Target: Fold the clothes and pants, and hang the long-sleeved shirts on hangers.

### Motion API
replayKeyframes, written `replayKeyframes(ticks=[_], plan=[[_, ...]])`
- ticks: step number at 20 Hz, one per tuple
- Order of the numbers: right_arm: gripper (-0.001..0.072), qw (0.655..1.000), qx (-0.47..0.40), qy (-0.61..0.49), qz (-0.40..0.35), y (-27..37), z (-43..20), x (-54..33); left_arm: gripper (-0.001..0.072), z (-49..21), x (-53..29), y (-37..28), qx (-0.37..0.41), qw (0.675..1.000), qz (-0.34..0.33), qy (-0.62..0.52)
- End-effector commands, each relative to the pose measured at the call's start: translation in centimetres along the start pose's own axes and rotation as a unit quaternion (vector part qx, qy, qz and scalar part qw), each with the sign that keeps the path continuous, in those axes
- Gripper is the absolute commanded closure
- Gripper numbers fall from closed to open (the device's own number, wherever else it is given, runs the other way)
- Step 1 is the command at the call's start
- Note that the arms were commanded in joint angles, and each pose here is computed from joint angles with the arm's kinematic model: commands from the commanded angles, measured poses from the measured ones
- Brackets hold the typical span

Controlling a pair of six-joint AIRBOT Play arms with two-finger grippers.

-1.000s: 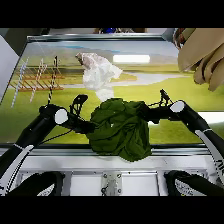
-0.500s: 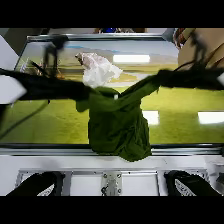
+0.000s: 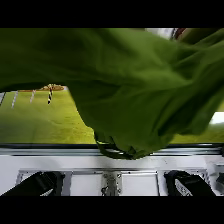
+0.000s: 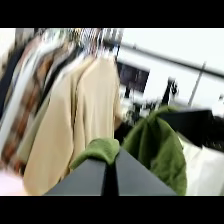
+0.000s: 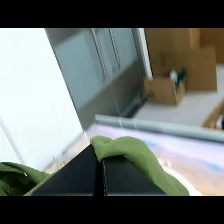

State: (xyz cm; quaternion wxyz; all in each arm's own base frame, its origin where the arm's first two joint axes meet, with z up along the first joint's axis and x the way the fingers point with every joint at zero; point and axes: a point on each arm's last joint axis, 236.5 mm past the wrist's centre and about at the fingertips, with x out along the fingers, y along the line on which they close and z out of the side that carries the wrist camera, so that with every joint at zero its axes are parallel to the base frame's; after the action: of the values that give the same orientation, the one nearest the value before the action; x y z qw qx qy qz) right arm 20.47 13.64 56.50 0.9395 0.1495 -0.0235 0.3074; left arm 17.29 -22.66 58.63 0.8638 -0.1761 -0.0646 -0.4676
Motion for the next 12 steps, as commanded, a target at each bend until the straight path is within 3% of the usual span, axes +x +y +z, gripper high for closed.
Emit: replayKeyframes(ticks=[1, 4, 6, 8, 10, 12], plan=[[0.0700, 0.998, 0.000, -0.060, 0.014, 2.3, 3.1, -2.8, 0.0698, 4.4, -2.2, -0.9, 0.010, 0.995, -0.008, -0.100], [0.0701, 0.999, 0.032, -0.007, -0.021, -0.6, 0.3, -0.7, 0.0698, -0.5, -0.3, 3.5, 0.010, 0.998, 0.068, 0.005], [0.0700, 0.994, 0.044, 0.071, -0.068, -4.6, -4.1, 1.8, 0.0697, -6.9, 0.6, 8.8, 0.006, 0.979, 0.150, 0.136], [0.0701, 0.972, 0.051, 0.179, -0.145, -10.2, -10.3, 3.1, 0.0697, -13.8, -0.8, 15.6, -0.020, 0.932, 0.245, 0.267], [0.0701, 0.926, 0.062, 0.301, -0.221, -15.3, -17.0, 2.6, 0.0697, -20.5, -4.1, 21.4, -0.070, 0.866, 0.323, 0.377], [0.0701, 0.888, 0.080, 0.385, -0.237, -16.9, -22.1, 1.8, 0.0697, -26.5, -6.6, 23.6, -0.124, 0.817, 0.341, 0.449]])
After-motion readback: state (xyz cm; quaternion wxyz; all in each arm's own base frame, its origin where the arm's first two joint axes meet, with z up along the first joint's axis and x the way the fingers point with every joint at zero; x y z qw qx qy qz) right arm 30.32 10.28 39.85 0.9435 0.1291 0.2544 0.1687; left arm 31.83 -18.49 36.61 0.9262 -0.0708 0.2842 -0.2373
